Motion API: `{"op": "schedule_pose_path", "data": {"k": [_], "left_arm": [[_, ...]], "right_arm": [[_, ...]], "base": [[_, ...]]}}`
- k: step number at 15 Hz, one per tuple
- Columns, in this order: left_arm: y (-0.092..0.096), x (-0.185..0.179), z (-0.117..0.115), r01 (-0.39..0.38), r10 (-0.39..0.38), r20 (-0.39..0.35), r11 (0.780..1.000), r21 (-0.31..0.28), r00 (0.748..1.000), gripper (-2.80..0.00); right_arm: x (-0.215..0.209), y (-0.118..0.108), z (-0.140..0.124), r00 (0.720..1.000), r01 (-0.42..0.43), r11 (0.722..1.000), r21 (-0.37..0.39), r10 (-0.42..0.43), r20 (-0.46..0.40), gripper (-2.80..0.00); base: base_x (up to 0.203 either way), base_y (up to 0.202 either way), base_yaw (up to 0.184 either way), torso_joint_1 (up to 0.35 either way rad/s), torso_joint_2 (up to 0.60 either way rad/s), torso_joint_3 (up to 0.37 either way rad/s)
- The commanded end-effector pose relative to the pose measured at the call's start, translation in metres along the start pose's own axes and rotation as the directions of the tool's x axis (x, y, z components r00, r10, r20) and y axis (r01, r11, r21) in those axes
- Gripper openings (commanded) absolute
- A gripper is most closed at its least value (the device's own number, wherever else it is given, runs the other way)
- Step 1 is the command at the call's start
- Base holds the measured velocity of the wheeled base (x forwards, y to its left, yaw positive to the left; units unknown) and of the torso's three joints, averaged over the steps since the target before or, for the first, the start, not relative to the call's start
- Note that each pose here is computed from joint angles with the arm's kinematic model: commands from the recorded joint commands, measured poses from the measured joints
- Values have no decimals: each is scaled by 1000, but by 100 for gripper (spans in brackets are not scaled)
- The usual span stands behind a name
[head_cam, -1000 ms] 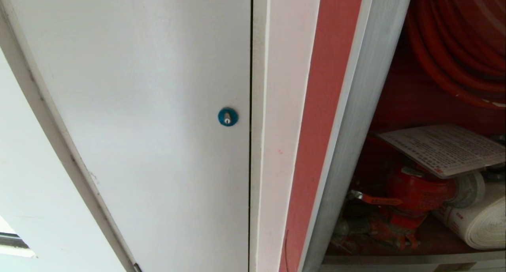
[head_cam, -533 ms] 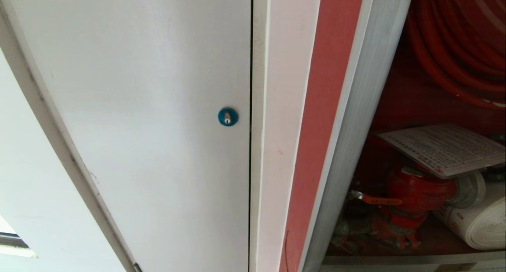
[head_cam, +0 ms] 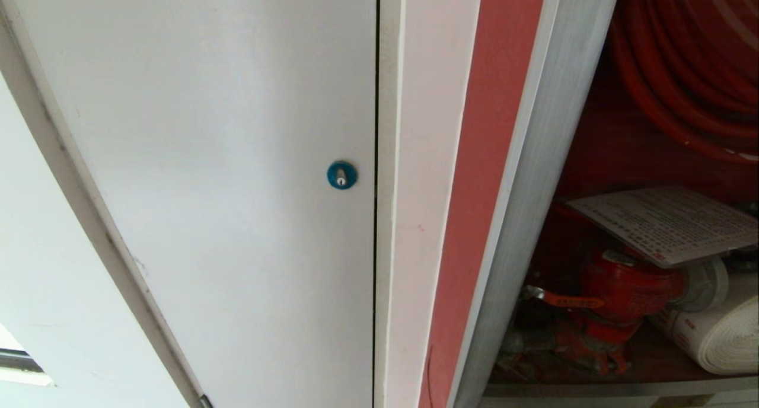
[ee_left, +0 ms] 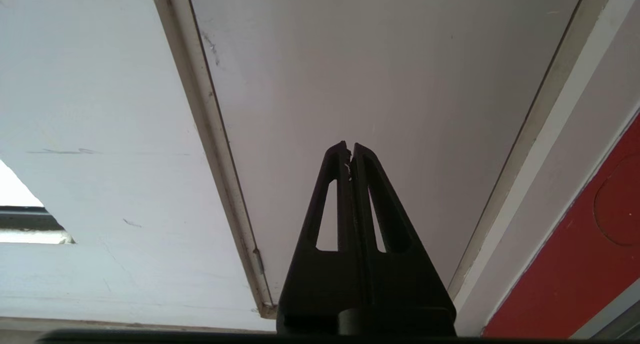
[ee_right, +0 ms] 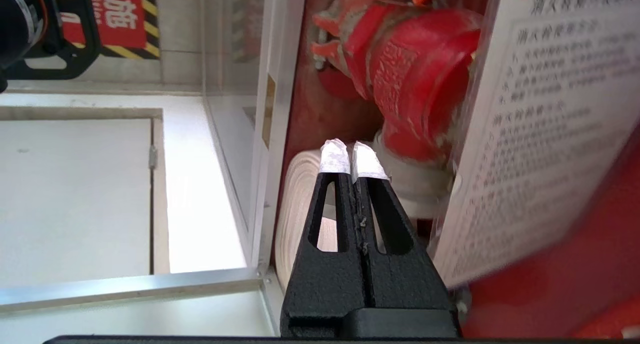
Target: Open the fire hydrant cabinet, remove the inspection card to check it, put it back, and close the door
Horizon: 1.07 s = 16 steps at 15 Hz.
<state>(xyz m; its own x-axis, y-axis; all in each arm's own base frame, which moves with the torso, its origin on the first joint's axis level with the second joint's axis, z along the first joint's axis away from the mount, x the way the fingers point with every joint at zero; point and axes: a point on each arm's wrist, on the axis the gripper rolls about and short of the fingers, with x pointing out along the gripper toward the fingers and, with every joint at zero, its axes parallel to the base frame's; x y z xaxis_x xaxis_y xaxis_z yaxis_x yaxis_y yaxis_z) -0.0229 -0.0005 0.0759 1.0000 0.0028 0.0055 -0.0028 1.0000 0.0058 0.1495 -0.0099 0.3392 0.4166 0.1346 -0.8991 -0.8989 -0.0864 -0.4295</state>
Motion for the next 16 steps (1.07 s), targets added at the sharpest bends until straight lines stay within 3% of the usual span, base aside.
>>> {"op": "schedule_pose_path", "data": {"k": [1, 10, 16], "left_arm": [[0, 0, -1, 0, 0, -2, 1000, 0, 1000, -280], [0, 0, -1, 0, 0, -2, 1000, 0, 1000, -280], [0, 0, -1, 0, 0, -2, 1000, 0, 1000, -280]], "right_arm": [[5, -3, -1, 1000, -28, 1000, -8, 28, 6, -280], [16, -12, -1, 998, -66, 998, -13, 67, 22, -280], [22, -19, -3, 997, -80, 996, 25, 79, 24, -280]], "base": [[0, 0, 0, 0, 0, 0], [0, 0, 0, 0, 0, 0], [0, 0, 0, 0, 0, 0]]}}
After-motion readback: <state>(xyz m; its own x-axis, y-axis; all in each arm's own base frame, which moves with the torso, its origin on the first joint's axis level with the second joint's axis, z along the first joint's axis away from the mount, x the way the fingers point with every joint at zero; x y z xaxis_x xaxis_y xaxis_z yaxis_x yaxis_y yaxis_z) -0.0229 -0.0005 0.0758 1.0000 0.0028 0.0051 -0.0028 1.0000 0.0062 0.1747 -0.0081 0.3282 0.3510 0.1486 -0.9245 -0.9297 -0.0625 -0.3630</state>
